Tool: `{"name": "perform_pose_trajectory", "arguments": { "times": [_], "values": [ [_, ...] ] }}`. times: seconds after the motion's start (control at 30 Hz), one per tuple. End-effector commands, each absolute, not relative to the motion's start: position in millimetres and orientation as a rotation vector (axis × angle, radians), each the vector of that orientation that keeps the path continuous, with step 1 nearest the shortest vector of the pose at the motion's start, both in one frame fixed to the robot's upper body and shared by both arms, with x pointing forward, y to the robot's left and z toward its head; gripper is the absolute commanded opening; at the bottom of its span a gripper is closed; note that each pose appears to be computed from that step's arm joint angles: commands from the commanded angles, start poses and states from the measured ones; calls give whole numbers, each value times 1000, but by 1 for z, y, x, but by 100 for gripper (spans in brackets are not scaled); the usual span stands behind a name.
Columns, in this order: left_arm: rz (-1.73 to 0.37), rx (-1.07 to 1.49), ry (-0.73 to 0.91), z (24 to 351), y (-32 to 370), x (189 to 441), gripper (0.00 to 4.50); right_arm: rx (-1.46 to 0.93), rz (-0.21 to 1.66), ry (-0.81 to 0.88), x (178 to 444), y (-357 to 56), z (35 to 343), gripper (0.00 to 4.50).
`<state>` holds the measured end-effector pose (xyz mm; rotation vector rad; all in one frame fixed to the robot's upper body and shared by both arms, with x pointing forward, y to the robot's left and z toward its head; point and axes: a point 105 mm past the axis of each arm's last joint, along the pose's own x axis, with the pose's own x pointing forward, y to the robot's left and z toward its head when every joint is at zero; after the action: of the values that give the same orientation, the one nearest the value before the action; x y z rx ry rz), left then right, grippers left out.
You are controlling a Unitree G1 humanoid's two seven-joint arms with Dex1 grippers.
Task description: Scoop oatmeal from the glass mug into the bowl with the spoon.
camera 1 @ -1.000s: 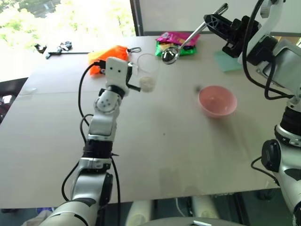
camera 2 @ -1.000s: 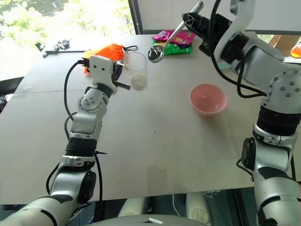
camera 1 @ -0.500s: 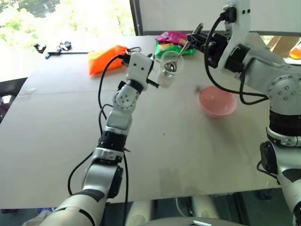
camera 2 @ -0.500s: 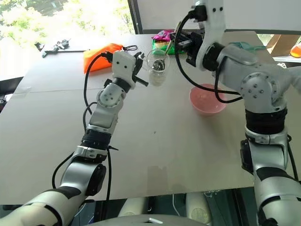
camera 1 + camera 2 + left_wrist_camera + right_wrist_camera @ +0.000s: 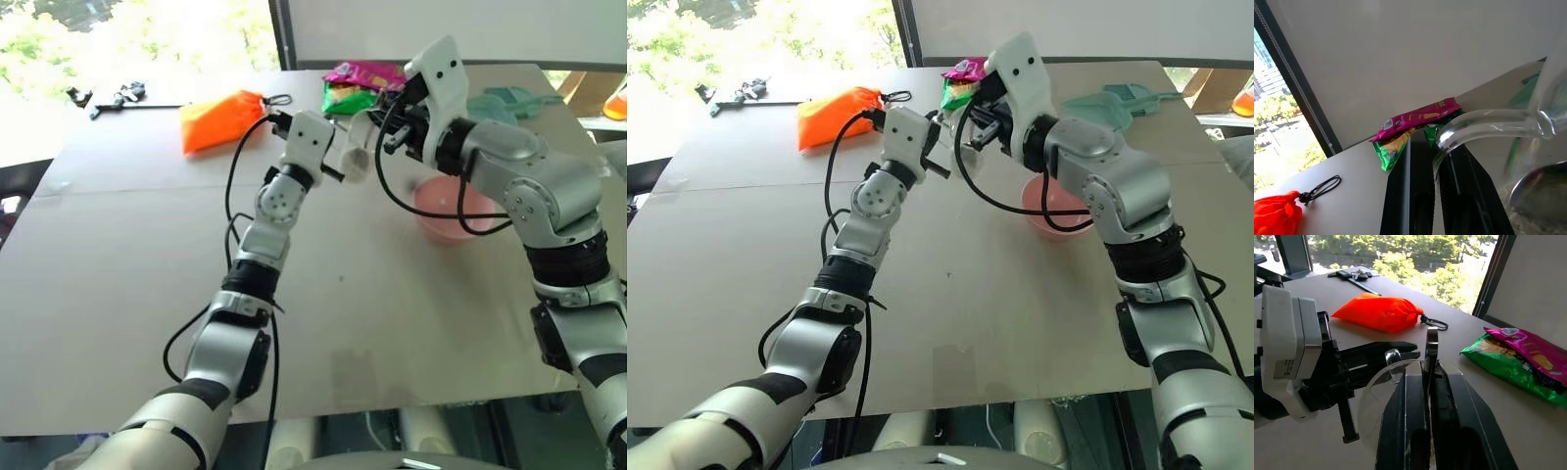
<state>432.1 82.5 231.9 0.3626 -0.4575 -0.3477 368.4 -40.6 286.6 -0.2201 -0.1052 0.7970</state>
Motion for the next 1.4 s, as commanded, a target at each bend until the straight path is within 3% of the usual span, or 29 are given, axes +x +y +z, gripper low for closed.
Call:
{"name": "perform_pose_trajectory", "arguments": {
  "times": [0.03,0.23,0.77,1.4],
  "values": [
    [-348,364,-568,262,75,428,5,-133,827,-128,362,-41,297,0],
    [-350,355,-553,258,75,431,5,54,826,-97,363,-47,309,0],
    [-350,340,-523,252,76,435,5,233,783,-91,363,-62,329,0],
    [-342,344,-514,249,79,435,5,179,777,-122,360,-61,332,0]
  ]
}}
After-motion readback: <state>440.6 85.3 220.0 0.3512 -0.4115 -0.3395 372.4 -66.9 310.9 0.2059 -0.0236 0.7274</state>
